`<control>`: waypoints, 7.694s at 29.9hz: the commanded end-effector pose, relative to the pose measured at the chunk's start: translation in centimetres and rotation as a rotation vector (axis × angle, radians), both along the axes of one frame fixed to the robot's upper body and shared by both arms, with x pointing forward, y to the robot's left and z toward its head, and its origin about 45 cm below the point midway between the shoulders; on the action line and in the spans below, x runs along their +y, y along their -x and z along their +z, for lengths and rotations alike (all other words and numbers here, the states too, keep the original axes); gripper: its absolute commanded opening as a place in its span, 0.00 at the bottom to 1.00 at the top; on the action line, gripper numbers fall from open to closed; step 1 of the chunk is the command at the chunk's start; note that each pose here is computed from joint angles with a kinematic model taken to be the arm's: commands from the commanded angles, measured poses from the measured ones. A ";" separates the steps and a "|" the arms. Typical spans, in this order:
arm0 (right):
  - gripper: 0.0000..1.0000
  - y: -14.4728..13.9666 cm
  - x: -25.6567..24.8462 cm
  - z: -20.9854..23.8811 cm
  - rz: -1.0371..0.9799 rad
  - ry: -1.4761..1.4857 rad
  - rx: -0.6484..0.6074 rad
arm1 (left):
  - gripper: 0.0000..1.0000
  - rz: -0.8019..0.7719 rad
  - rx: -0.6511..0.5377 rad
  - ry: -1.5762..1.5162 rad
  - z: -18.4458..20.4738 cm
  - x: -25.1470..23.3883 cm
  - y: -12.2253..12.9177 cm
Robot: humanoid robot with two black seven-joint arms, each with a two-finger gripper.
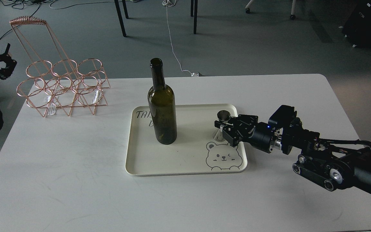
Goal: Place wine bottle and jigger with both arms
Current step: 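Reach the right gripper to the jigger on the tray and grasp it, then lift the jigger with the right gripper and carry it off the tray, then set the jigger down on the table and open the right gripper, then withdraw the right gripper and bring the left gripper toward the bottle, then close the left gripper around the neck of the green wine bottle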
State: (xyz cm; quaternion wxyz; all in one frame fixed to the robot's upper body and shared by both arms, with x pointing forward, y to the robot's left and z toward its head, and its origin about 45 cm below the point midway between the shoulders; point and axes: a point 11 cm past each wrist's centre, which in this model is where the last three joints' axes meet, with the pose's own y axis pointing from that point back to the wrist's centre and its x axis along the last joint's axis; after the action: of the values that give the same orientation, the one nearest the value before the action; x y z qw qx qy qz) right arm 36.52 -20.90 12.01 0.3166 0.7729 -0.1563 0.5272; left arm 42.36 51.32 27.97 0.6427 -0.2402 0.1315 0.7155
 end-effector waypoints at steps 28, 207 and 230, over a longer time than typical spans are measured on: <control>0.13 -2.9 -6.6 5.9 -0.111 0.002 -0.247 | 0.99 0.004 -0.003 -0.001 0.2 0.1 0.0; 0.91 -10.8 -22.3 21.1 -0.763 -1.621 0.345 | 0.72 -0.805 -0.623 -2.063 2.4 -31.9 4.7; 0.91 -10.8 -22.3 21.1 -0.762 -1.621 0.344 | 0.33 -0.814 -0.607 -2.053 1.7 -31.3 5.0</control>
State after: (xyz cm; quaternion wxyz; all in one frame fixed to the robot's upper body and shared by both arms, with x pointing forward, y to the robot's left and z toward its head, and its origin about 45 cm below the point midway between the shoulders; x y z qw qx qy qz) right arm 47.35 -43.19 33.16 -0.1520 0.7226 -0.6743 -0.0070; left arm 37.37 19.96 29.65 0.7245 0.2949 -0.6078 0.1371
